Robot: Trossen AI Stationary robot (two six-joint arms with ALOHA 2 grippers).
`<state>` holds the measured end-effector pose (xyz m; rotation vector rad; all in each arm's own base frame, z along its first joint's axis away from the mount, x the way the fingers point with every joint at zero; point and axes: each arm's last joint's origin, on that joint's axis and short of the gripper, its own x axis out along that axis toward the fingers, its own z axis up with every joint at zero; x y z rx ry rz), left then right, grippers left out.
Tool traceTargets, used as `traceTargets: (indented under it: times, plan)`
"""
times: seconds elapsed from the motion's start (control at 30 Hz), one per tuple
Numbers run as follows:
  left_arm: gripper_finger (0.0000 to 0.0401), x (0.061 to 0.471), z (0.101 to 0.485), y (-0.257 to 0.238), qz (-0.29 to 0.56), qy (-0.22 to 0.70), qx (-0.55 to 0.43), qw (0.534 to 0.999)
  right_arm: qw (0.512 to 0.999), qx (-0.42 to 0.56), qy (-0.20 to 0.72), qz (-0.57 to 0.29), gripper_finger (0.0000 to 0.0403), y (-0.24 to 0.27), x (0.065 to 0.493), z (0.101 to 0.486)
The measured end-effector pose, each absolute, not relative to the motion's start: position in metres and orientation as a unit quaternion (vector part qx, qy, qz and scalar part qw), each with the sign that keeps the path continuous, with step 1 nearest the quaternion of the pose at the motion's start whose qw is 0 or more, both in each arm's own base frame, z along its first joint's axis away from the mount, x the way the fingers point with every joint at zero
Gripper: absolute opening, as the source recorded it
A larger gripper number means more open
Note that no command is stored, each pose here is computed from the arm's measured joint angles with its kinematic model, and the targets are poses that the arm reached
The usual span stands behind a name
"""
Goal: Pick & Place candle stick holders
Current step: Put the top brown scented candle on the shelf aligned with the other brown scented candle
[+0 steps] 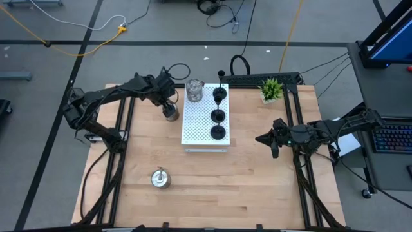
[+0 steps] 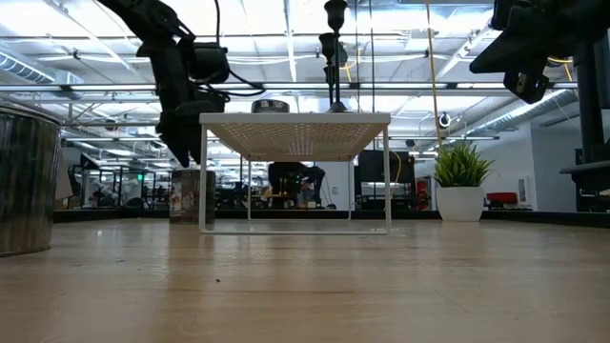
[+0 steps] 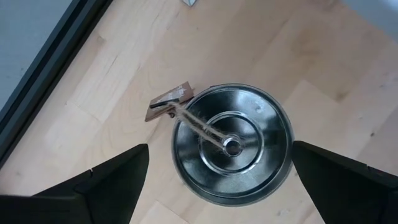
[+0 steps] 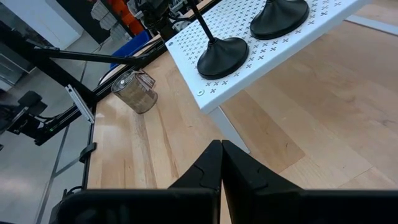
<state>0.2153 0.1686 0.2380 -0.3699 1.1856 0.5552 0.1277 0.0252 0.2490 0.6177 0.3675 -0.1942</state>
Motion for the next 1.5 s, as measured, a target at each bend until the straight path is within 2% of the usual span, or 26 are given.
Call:
traceTargets:
  times: [0.3,0.77,1.1,1.5]
  plan:
    - [0.04,0.222,0.236,0.163,0.248,0.549,-0.17,0.78,0.927,0.315,0.18,-0.094,0.0,0.025,0.128,0.249]
    - [0.04,0.229,0.212,0.176,0.26,0.578,-0.174,0.754,0.927,0.316,0.184,-0.086,0.0,0.026,0.128,0.249]
    - [0.04,0.237,0.189,0.183,0.236,0.601,-0.185,0.741,0.927,0.316,0.184,-0.086,0.0,0.026,0.128,0.249]
    - [0.04,0.233,0.188,0.183,0.223,0.618,-0.17,0.734,0.927,0.316,0.184,-0.086,0.0,0.026,0.128,0.249]
